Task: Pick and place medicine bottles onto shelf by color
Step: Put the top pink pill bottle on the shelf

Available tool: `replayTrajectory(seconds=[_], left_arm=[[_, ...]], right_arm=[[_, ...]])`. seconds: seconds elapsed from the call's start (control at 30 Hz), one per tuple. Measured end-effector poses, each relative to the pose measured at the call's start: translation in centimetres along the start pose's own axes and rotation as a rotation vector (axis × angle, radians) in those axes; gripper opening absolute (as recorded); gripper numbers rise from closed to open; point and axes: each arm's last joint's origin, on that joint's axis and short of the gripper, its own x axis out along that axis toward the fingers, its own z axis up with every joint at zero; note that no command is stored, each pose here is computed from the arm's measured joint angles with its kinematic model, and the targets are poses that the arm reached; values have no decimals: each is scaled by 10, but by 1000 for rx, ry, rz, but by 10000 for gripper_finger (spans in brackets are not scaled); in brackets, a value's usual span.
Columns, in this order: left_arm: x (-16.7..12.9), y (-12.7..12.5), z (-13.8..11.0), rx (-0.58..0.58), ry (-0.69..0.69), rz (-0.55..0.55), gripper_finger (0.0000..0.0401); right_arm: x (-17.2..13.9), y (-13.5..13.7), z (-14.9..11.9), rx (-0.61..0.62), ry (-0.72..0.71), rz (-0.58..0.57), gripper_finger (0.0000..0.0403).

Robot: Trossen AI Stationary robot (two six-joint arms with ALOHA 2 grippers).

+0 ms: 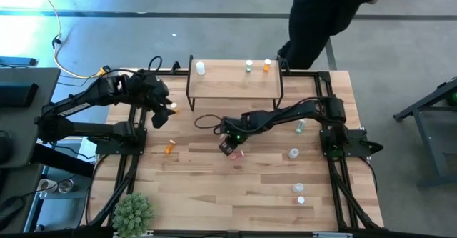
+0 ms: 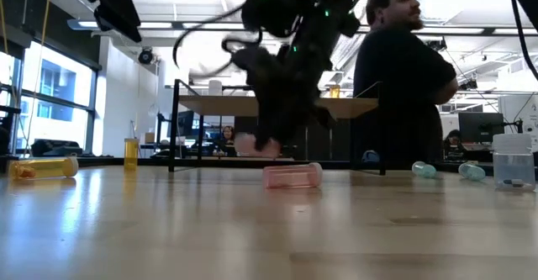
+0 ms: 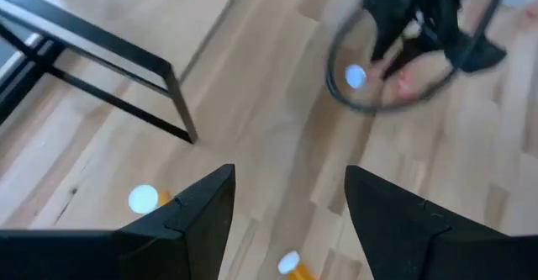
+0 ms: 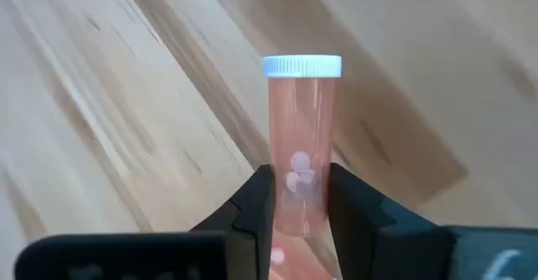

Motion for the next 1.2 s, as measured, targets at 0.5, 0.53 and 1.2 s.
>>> replayTrajectory(seconds=[0.5, 0.53, 1.2], left_arm=[[-29, -7, 23, 94, -65, -55, 216], [-28, -7, 26, 103, -62, -69, 216], [-20, -16, 82, 278, -65, -151, 216]], right_arm=[[-48, 32, 23, -139, -321, 240, 75], [-49, 34, 25, -141, -340, 256, 75], [-108, 24, 56, -297, -620, 303, 76]])
